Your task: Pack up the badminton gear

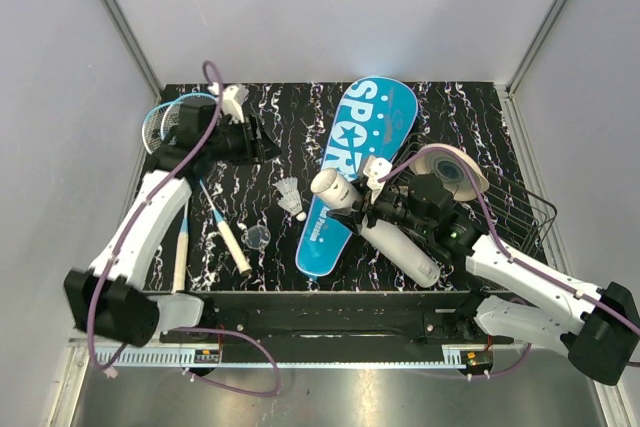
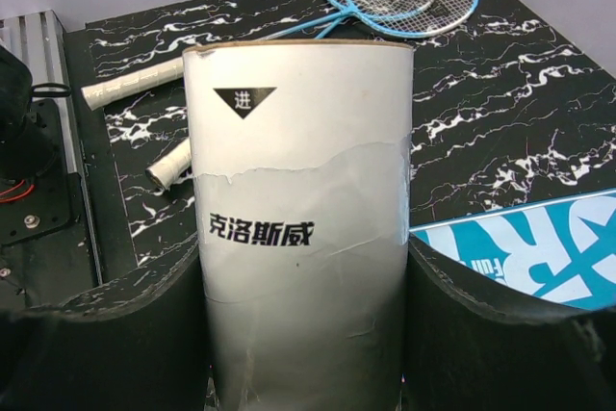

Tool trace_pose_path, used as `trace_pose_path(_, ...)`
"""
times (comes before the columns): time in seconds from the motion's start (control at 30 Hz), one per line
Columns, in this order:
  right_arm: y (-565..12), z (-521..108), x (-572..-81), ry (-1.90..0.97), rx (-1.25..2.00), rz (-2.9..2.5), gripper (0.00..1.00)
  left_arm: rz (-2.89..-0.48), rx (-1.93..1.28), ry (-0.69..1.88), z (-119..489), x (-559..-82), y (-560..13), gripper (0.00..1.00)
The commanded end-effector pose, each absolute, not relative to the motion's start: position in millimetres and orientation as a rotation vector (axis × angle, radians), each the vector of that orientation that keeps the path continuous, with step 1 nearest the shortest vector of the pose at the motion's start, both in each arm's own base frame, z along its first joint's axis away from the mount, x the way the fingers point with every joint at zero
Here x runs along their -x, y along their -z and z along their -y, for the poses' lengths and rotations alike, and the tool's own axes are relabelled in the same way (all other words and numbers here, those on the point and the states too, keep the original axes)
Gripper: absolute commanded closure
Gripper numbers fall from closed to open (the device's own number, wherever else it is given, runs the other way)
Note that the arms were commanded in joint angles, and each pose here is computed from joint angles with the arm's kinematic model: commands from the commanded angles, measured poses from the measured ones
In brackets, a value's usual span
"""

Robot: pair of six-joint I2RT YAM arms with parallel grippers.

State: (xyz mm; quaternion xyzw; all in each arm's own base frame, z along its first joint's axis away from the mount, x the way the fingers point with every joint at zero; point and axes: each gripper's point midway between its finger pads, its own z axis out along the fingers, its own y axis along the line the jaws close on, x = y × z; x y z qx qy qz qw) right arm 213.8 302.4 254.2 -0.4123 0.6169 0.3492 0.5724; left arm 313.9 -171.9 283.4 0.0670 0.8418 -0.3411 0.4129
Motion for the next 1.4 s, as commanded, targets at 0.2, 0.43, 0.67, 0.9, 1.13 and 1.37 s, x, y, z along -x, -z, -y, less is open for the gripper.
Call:
trace_pose_path(0.2,-260,-301,-212,-0.812,0.958,-1.418,0.73,-2.490,-0.089,0.748,169,-361,-145,0.50)
trace_pose_path(0.43,-261,-297,-212,-0.799,0.950,-1.414,0.73,-2.559,-0.091,0.784,177,-360,-115,0.53)
trace_pose_path(0.67,-261,-299,-211,-0.807,0.956,-1.402,0.73,-2.628,-0.113,0.779,186,-357,-92,0.52)
trace_pose_path(0.9,-261,-296,-208,-0.809,0.953,-1.398,0.73,-2.686,-0.145,0.767,196,-344,-76,0.56)
trace_pose_path(1.13,-259,-295,-208,-0.805,0.950,-1.401,0.73,-2.723,-0.173,0.765,204,-332,-65,0.63)
trace_pose_path(1.37,-260,-295,-207,-0.807,0.949,-1.399,0.73,-2.734,-0.172,0.759,203,-330,-64,0.69)
